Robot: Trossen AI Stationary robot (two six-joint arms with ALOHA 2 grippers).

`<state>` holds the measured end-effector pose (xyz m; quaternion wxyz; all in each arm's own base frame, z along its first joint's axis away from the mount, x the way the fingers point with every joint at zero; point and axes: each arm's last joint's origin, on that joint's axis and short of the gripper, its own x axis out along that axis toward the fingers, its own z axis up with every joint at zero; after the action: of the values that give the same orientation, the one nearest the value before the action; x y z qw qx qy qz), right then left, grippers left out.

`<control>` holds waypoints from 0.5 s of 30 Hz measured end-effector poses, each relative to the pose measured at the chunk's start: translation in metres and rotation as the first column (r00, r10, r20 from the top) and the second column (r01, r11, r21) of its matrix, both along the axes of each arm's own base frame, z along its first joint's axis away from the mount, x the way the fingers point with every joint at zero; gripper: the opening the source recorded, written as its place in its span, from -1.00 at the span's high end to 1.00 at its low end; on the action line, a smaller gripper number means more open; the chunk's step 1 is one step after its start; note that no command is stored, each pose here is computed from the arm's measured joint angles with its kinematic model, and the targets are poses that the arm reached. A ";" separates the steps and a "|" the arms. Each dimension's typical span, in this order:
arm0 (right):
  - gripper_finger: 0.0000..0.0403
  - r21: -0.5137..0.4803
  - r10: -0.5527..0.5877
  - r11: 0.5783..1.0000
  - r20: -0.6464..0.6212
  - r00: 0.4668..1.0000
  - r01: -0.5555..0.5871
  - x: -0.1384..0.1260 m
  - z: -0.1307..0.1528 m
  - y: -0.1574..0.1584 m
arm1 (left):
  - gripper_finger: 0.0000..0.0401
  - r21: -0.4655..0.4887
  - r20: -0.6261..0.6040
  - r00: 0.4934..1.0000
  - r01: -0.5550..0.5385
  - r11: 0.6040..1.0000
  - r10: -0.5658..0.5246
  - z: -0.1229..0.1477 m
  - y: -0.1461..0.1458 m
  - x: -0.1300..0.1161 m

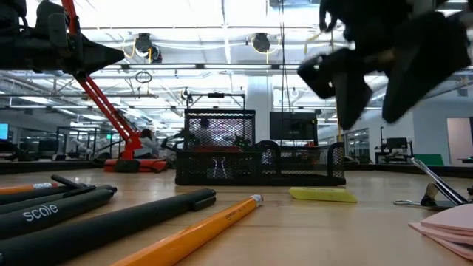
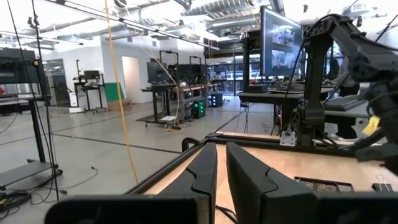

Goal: Pick and place office supplies into organizer
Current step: Put the black binder clip into the desk organizer

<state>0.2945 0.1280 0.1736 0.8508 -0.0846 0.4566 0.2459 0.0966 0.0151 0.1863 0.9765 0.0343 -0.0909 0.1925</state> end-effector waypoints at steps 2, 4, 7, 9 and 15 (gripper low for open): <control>0.19 0.008 -0.023 1.000 -0.020 1.000 0.023 -0.004 -0.007 -0.002 | 0.80 -0.001 -0.001 1.000 0.000 1.000 0.000 0.000 0.000 0.000; 0.18 0.045 -0.021 0.999 -0.038 0.999 0.023 -0.007 -0.014 -0.003 | 0.80 -0.001 -0.003 1.000 0.000 1.000 0.000 0.000 0.000 0.000; 0.16 0.109 -0.002 0.994 -0.072 0.997 0.010 -0.012 -0.018 -0.003 | 0.80 0.002 -0.018 1.000 0.000 1.000 0.000 -0.002 0.000 0.000; 0.17 0.125 -0.012 0.992 -0.080 0.997 0.022 -0.013 -0.019 -0.003 | 0.80 0.002 -0.020 1.000 0.000 1.000 0.000 -0.002 0.000 0.000; 0.21 0.167 -0.014 0.986 -0.047 0.999 0.022 -0.016 -0.026 -0.002 | 0.80 0.002 -0.024 1.000 0.000 1.000 0.000 -0.002 0.000 0.000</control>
<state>0.2785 0.1265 0.1473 0.8464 -0.0028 0.4544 0.2776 0.0970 0.0151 0.1842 0.9774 0.0374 -0.0794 0.1921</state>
